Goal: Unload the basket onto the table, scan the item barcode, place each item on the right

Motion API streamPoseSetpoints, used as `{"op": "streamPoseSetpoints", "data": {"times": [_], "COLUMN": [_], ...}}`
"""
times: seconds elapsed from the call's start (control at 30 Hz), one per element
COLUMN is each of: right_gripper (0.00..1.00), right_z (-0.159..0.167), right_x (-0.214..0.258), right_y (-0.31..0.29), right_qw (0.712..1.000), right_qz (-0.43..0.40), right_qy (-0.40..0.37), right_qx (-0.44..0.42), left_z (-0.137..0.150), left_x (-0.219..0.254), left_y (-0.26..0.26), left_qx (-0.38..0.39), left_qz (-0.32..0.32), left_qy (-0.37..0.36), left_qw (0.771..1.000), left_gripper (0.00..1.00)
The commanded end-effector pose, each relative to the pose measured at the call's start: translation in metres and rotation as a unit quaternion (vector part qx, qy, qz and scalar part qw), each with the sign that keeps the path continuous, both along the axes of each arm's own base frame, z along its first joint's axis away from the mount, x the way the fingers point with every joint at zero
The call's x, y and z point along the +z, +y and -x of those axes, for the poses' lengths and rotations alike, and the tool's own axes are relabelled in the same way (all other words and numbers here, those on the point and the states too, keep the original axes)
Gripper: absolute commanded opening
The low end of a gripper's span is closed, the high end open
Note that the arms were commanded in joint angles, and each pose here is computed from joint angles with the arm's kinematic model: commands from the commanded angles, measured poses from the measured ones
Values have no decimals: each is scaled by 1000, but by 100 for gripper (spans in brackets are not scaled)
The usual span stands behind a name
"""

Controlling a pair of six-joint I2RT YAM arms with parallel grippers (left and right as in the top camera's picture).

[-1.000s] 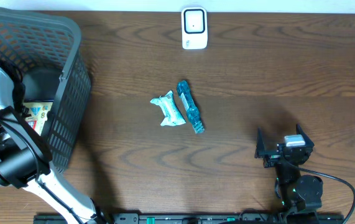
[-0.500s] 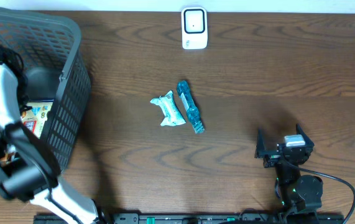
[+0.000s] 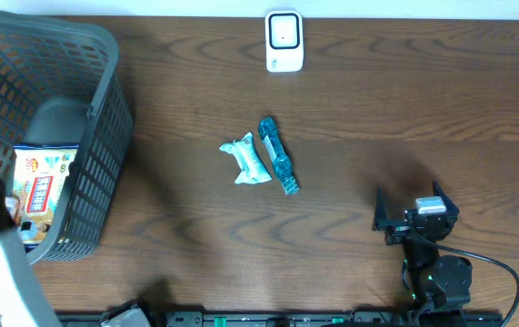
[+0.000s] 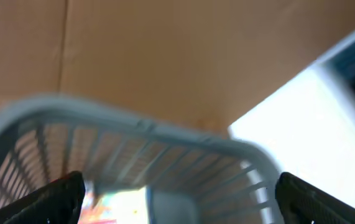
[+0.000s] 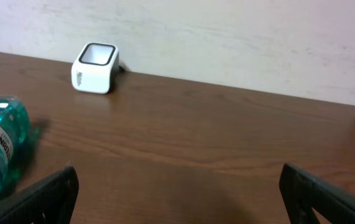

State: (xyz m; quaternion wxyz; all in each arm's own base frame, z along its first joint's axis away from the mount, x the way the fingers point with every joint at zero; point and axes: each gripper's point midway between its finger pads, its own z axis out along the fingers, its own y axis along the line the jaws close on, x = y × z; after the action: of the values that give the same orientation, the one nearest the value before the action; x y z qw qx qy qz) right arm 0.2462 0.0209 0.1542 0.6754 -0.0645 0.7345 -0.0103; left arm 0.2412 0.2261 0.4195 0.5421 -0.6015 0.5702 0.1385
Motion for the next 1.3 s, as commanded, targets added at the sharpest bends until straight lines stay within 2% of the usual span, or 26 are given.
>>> {"op": "streamPoseSetpoints", "data": {"times": [0.0, 0.2, 0.3, 0.4, 0.47, 0.53, 0.73, 1.03, 1.27], "right_gripper": [99, 99, 99, 99, 99, 99, 99, 99, 99], "right_z": [0, 0, 0, 0, 0, 0, 0, 0, 0], "right_x": [-1, -1, -1, -1, -1, -1, -1, -1, -1], "right_y": [-1, -1, -1, -1, -1, -1, -1, -1, -1], "right_qw": [1000, 1000, 1000, 1000, 1000, 1000, 1000, 1000, 1000], "right_qz": [5, 6, 5, 6, 5, 6, 6, 6, 6], "right_qy": [1, 1, 1, 1, 1, 1, 1, 1, 1], "right_qx": [-1, -1, -1, -1, -1, -1, -1, -1, -1], "left_z": [-24, -61, -66, -57, -38, -19, 17, 17, 21], "left_x": [-40, -104, -129, -151, -168, -189, -258, -321, -333], "left_y": [9, 3, 5, 14, 24, 34, 53, 61, 60], "left_qx": [-47, -132, -123, -93, -38, 6, 64, 65, 78], "left_qz": [-14, 35, 62, 82, 102, 122, 186, 228, 241], "left_qy": [107, 174, 185, 210, 226, 247, 292, 356, 362], "left_qw": [993, 975, 973, 970, 968, 961, 936, 904, 897], "left_gripper": [98, 98, 98, 98, 98, 98, 98, 98, 98]}}
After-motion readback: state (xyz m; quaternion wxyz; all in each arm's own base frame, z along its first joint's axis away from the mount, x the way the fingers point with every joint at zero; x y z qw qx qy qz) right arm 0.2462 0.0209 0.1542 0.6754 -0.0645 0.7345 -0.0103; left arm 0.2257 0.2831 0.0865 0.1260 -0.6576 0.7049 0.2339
